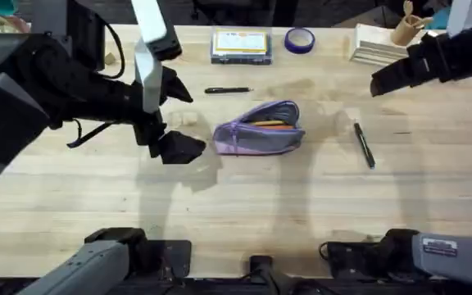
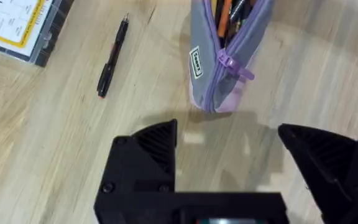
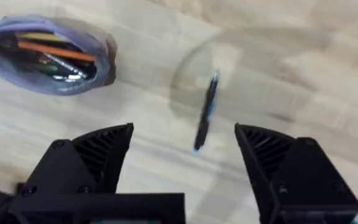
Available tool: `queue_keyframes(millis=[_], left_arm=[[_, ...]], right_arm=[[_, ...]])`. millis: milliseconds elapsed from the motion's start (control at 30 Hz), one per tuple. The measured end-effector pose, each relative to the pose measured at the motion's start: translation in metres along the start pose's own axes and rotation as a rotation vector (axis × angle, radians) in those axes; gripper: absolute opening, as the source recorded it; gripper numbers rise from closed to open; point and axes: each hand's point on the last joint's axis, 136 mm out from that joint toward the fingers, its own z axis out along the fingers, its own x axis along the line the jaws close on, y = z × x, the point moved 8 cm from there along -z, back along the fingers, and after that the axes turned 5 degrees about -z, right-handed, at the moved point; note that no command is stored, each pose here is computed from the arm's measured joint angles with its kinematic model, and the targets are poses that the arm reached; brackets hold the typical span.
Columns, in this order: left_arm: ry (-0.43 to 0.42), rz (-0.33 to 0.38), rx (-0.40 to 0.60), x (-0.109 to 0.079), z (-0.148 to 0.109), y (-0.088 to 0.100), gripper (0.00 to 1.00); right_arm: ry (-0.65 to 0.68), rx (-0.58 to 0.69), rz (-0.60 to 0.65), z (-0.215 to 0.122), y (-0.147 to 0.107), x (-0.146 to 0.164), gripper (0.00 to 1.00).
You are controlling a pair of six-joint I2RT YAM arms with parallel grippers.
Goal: Unzip the bag, pick up the pens from the table one at a time and place them inside, then zip the bag closed.
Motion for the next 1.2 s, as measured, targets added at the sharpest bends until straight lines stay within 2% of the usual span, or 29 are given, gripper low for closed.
queue_keyframes(millis=[400,633,767,1000,1200], left_arm=[[0.000,0.000,0.000,0.000,0.000,0.000,0.993],[0.000,0.000,0.000,0.000,0.000,0.000,0.994],[0.000,0.000,0.000,0.000,0.000,0.000,0.994],[0.000,0.000,0.000,0.000,0.000,0.000,0.993],[0.000,0.000,0.000,0.000,0.000,0.000,0.993]], right_arm=[[0.013,0.024,0.073,0.002,-0.003,0.001,0.997],[0.031,0.061,0.112,0.015,-0.001,-0.004,0.998],[0.008,0.040,0.120,0.024,0.004,-0.010,0.997],[-0.078,0.096,0.186,0.063,-0.014,-0.021,0.998],[-0.101,0.091,0.167,0.095,-0.021,-0.017,0.998]])
